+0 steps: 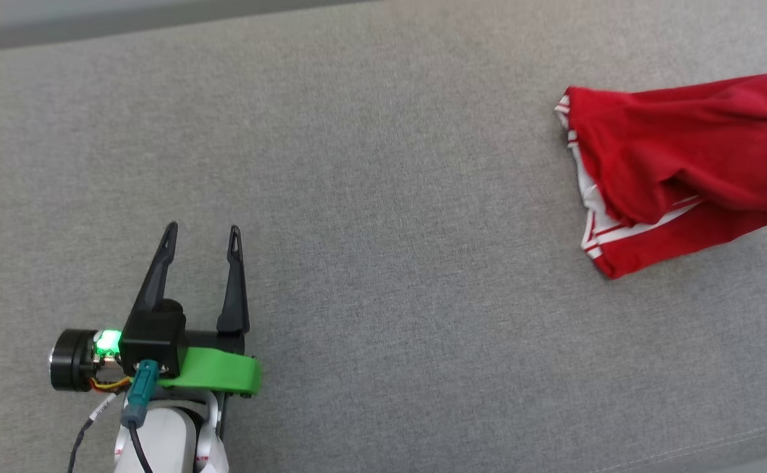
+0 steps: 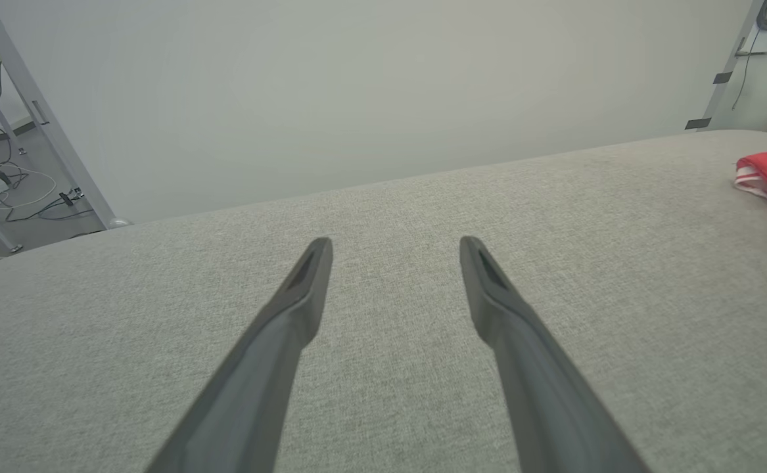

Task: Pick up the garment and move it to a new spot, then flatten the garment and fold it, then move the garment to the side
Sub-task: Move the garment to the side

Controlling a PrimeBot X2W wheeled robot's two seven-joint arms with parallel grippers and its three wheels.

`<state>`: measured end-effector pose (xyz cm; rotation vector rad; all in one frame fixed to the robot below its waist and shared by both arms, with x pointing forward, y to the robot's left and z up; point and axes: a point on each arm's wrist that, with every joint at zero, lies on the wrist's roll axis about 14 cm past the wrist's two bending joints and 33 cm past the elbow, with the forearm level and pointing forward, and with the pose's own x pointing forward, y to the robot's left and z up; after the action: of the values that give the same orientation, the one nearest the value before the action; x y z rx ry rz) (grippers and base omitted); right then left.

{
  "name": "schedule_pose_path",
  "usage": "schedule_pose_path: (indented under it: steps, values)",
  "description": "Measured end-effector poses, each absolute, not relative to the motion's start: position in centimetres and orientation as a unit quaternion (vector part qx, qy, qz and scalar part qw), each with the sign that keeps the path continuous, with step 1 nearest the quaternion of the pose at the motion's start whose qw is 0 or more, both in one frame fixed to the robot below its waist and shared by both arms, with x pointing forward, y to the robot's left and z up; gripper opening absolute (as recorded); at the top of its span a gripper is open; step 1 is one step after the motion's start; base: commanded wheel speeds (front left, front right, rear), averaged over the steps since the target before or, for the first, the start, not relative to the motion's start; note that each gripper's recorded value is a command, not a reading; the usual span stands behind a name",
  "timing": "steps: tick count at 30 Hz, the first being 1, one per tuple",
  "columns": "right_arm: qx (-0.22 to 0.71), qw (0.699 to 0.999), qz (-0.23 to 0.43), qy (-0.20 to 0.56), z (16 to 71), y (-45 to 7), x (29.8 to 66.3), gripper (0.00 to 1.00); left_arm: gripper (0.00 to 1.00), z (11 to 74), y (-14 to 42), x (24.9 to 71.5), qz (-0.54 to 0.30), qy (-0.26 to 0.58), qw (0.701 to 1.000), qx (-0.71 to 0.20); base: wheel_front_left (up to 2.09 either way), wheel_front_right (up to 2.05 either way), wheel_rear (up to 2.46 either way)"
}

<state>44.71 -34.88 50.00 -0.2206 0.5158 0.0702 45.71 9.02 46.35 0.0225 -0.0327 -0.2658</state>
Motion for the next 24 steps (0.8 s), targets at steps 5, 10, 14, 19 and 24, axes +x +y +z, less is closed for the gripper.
schedule_pose_path:
  steps: [5, 10, 14, 19, 24]
  values:
    - [-0.127, 0.946, -0.027, 0.296, 48.1, -39.5, 45.4, 0.00, 1.00, 45.1, 8.6, 47.3, -0.141, -0.015, 0.990, 0.012, 0.00, 0.00, 0.00]
    - [-0.149, 0.929, -0.081, 0.330, 46.9, -43.6, 45.8, 0.00, 1.00, 43.8, 8.7, 48.3, -0.144, -0.010, 0.989, 0.014, 0.00, 0.00, 0.00]
    - [-0.158, 0.919, -0.113, 0.344, 46.2, -45.9, 46.3, 0.00, 1.00, 43.0, 9.2, 48.9, -0.140, -0.006, 0.990, 0.019, 0.00, 0.00, 0.00]
    - [-0.152, 0.917, -0.150, 0.337, 46.3, -47.9, 47.5, 0.00, 1.00, 42.0, 9.8, 49.1, -0.131, 0.003, 0.991, 0.023, 0.00, 0.00, 0.00]
    - [-0.143, 0.918, -0.156, 0.336, 45.8, -47.7, 48.1, 0.00, 1.00, 42.1, 10.2, 49.1, -0.127, 0.001, 0.991, 0.029, 0.00, 0.00, 0.00]
